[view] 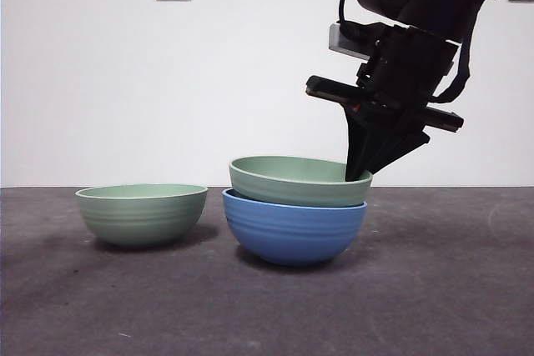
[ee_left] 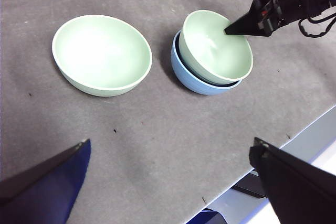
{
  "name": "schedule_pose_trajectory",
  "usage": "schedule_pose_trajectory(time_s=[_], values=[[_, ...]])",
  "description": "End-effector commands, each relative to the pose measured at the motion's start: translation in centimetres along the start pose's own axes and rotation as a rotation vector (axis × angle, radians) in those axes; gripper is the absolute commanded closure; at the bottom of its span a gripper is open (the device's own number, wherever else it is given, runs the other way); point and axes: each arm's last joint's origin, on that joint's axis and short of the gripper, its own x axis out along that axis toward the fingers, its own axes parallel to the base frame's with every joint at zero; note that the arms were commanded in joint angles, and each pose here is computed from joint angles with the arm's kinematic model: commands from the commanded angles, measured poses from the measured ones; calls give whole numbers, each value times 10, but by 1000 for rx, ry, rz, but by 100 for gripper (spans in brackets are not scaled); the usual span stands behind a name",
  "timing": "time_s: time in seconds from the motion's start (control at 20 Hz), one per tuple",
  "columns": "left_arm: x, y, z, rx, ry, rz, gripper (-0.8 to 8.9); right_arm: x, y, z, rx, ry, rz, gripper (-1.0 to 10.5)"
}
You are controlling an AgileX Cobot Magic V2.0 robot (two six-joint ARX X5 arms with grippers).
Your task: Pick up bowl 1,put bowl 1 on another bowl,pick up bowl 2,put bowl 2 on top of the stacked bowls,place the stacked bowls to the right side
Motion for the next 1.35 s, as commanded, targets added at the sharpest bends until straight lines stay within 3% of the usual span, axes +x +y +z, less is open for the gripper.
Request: schedule_pose_trajectory(time_s=[0.05, 0.25, 0.4, 0.65, 1.0, 1.35], values=[[2, 2, 3, 4, -2, 2, 215, 8, 2, -2, -10, 20, 6, 958], [15, 11, 9, -19, 30, -2, 215, 10, 7, -3, -22, 28, 14, 918], [29, 21, 16, -32, 60, -12, 215, 10, 10, -4, -29, 30, 21, 685], [60, 37, 29, -51, 83, 33, 216, -10, 14, 1, -32, -17, 103, 684], [120, 63, 46, -120, 65, 165, 216, -111, 18, -8, -45, -170, 115, 685], [178, 85, 58, -141, 176, 289, 220, -181, 18, -34, -57, -290, 133, 686]])
